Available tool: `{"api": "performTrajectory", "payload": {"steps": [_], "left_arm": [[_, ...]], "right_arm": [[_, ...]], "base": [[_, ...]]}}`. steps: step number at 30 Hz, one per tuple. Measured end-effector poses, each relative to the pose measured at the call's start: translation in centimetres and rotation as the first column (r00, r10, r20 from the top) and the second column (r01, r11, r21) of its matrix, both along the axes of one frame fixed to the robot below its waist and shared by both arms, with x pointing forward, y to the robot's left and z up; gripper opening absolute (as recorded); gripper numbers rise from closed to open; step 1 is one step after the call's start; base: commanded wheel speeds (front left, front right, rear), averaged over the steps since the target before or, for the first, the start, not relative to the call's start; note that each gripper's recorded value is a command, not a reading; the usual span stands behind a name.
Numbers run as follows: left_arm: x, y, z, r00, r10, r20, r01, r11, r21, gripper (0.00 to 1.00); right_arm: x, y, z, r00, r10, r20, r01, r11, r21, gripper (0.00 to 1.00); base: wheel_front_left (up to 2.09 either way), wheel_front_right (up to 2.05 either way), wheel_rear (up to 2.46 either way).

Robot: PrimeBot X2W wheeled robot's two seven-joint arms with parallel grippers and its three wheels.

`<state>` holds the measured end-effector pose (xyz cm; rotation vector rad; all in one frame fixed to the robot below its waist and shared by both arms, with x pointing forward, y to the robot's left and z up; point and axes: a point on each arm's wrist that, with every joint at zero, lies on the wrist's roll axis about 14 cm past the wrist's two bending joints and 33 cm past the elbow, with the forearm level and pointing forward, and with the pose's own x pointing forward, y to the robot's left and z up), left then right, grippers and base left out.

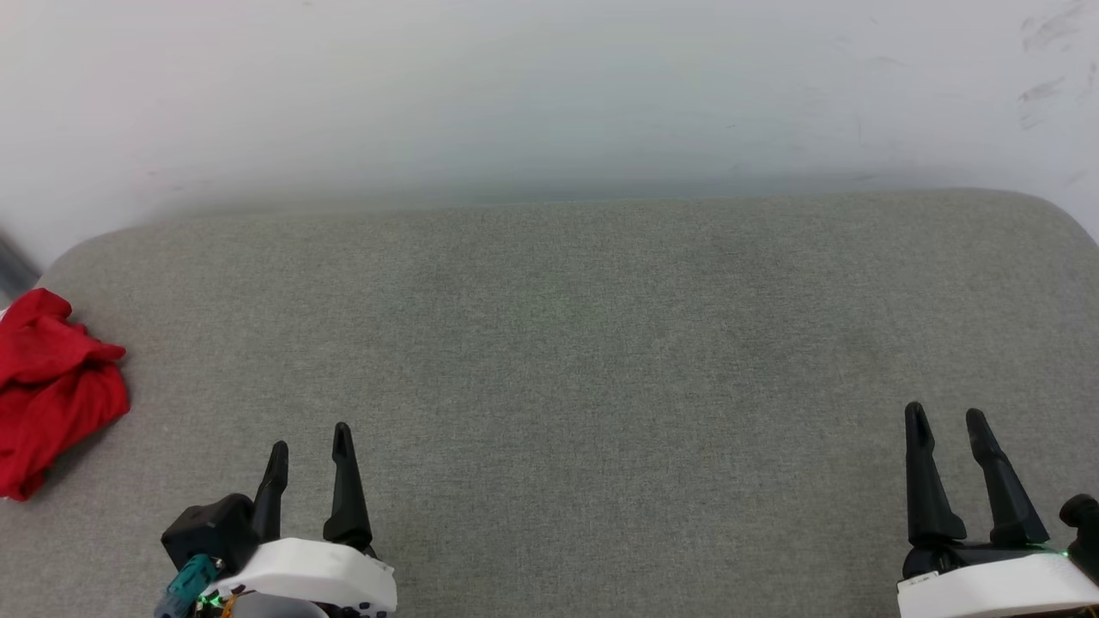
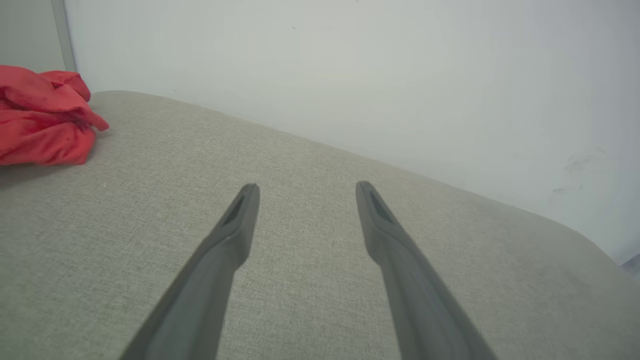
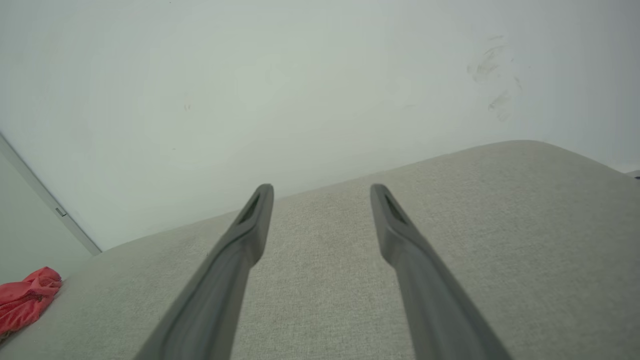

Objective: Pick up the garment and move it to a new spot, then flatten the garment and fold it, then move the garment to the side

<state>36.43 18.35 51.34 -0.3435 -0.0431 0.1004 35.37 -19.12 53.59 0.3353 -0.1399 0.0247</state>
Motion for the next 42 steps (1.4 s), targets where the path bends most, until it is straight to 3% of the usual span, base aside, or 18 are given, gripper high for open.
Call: {"api": "performTrajectory", "payload": {"steps": [13, 42], "left_arm": [[-0.2, -0.6, 0.8, 0.999, -0.023, 0.040, 0.019, 0.994, 0.111, 1.00], [-1.0, -1.0, 0.1, 0.998, -0.042, 0.045, 0.027, 0.959, 0.281, 1.00]], "right_arm": [[-0.3, 0.1, 0.4, 1.000, -0.002, 0.024, 0.004, 0.994, -0.108, 1.00], [-1.1, 0.2, 0.1, 0.999, -0.004, 0.041, 0.014, 0.970, -0.241, 1.00]], "base": [[0.00, 0.00, 0.00], [0.00, 0.00, 0.00]]}}
